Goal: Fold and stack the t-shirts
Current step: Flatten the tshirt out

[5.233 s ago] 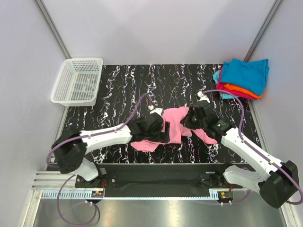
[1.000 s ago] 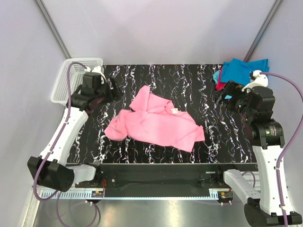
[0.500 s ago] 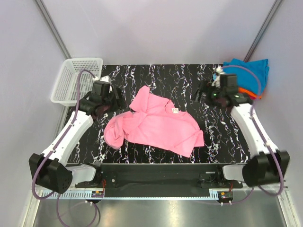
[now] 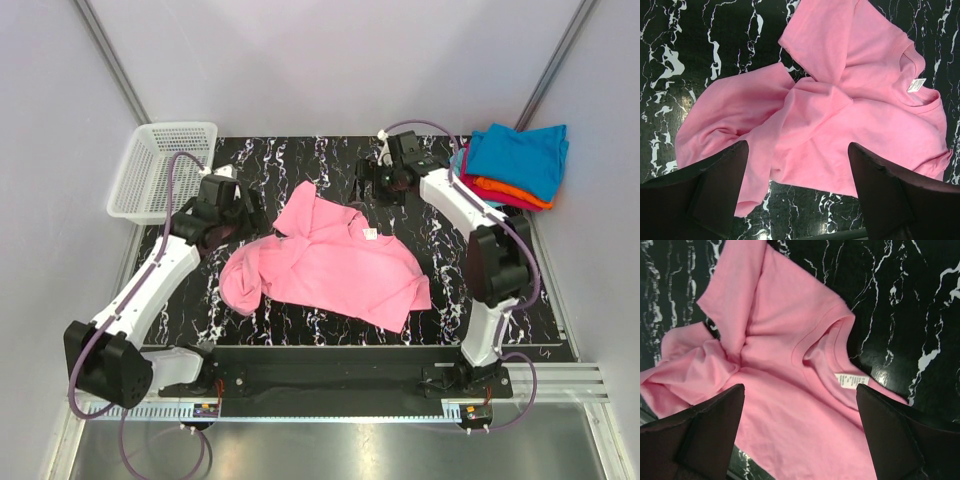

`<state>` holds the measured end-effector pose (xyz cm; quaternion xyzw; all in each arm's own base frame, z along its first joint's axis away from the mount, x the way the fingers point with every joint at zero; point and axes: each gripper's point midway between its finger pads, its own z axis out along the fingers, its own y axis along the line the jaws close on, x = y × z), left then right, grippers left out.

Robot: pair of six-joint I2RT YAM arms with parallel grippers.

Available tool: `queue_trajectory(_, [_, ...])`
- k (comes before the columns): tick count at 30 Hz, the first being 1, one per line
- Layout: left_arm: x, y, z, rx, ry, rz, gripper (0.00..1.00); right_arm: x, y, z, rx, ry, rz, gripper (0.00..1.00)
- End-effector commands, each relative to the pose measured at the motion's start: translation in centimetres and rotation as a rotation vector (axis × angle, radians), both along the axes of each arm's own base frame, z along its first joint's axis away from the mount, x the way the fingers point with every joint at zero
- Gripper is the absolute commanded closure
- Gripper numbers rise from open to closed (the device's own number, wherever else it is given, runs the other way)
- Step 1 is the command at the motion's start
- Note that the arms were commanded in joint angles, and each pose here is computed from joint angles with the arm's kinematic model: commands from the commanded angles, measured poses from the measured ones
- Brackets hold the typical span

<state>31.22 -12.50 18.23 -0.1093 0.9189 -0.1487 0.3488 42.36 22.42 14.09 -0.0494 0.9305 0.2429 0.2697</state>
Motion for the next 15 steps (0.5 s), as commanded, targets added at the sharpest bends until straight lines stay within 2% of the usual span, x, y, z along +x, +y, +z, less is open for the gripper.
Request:
queue_trajectory(1, [-0.2,-0.2,2.0,-0.033,-0.080,-0.007,0.14,2.3,0.2,-1.9,-0.051,-0.016,0.027,0.00])
queue_trajectory(7, [-0.9,-0.4,2.5,-0.048,-0.083,-0.025,0.14,4.2,0.1,-7.2,-0.123,0.052,0.052,0.00])
queue_trajectory(11, [-1.3,-0.6,2.7,-0.060,-0.080,-0.045,0.14,4.5,0.7,-9.0,-0.120,0.087,0.076,0.00])
queue_trajectory(15, [-1.3,-0.4,3.0,-0.047,-0.093,-0.050,0.14,4.3,1.5,-9.6,-0.084,0.114,0.096,0.08])
